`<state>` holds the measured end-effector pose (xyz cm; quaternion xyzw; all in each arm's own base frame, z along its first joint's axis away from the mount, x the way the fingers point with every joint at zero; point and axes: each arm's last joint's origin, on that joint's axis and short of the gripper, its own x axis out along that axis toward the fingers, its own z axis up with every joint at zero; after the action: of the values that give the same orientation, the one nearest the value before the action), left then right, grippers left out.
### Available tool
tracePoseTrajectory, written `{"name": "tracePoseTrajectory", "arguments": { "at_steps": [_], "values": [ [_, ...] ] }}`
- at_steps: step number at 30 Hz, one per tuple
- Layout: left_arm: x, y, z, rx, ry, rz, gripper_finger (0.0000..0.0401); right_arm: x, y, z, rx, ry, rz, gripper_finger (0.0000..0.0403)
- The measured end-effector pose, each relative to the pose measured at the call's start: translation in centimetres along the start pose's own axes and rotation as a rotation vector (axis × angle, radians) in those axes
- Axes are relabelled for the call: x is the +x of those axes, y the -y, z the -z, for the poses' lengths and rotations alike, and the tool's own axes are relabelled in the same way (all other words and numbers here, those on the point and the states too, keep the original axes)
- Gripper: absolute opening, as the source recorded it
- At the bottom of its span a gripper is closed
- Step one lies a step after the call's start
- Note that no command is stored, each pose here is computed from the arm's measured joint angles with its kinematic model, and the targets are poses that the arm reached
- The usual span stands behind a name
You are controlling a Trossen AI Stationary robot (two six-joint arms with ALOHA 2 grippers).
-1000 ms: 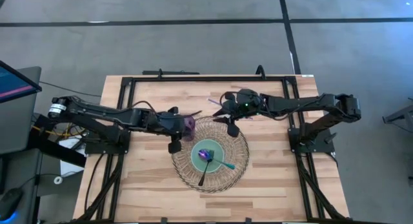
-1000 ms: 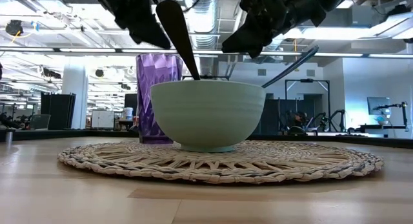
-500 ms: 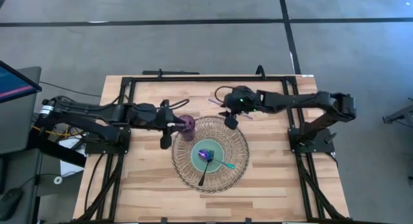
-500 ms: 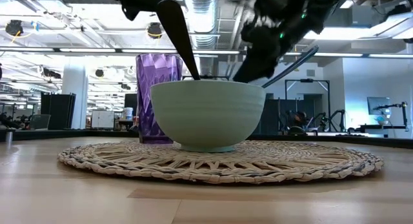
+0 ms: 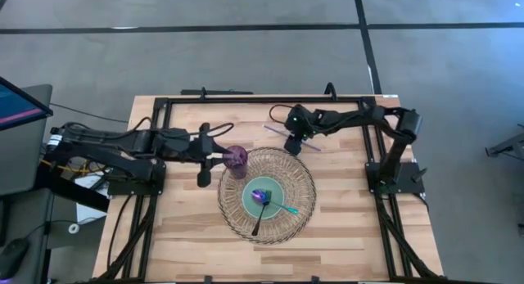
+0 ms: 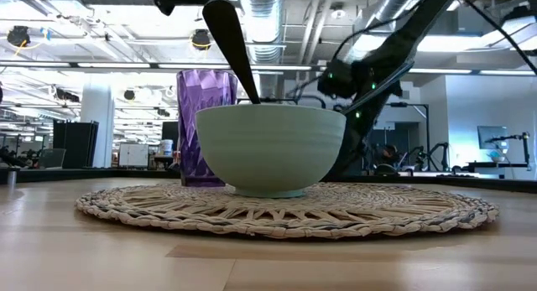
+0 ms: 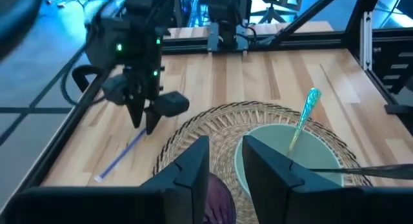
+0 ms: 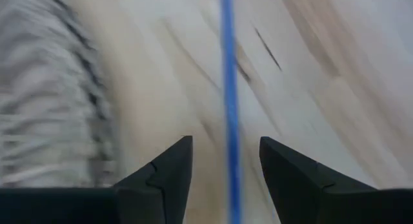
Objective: Pick & Place Utensil
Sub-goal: Put the violet straw into the cup on the brown mat
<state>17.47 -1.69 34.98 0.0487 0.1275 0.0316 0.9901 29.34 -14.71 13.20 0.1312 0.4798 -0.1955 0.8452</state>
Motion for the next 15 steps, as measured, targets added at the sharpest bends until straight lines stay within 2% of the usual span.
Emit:
{"name": "tracePoseTrajectory", "arguments": {
  "at_steps": [8,11,15],
  "values": [
    [-2.9,-0.7,0.4,0.004,-0.019,-0.051,0.0095,1.6,1.3,0.6,0.026,-0.042,0.019,0.0153],
    [-3.8,-0.9,0.9,0.019,-0.049,-0.051,0.0095,1.8,1.4,0.6,0.03,-0.046,0.02,0.0122],
    [-4.8,-1.1,1.4,0.027,-0.075,-0.049,0.0095,1.9,1.4,0.7,0.031,-0.048,0.02,0.0062]
  ]
}}
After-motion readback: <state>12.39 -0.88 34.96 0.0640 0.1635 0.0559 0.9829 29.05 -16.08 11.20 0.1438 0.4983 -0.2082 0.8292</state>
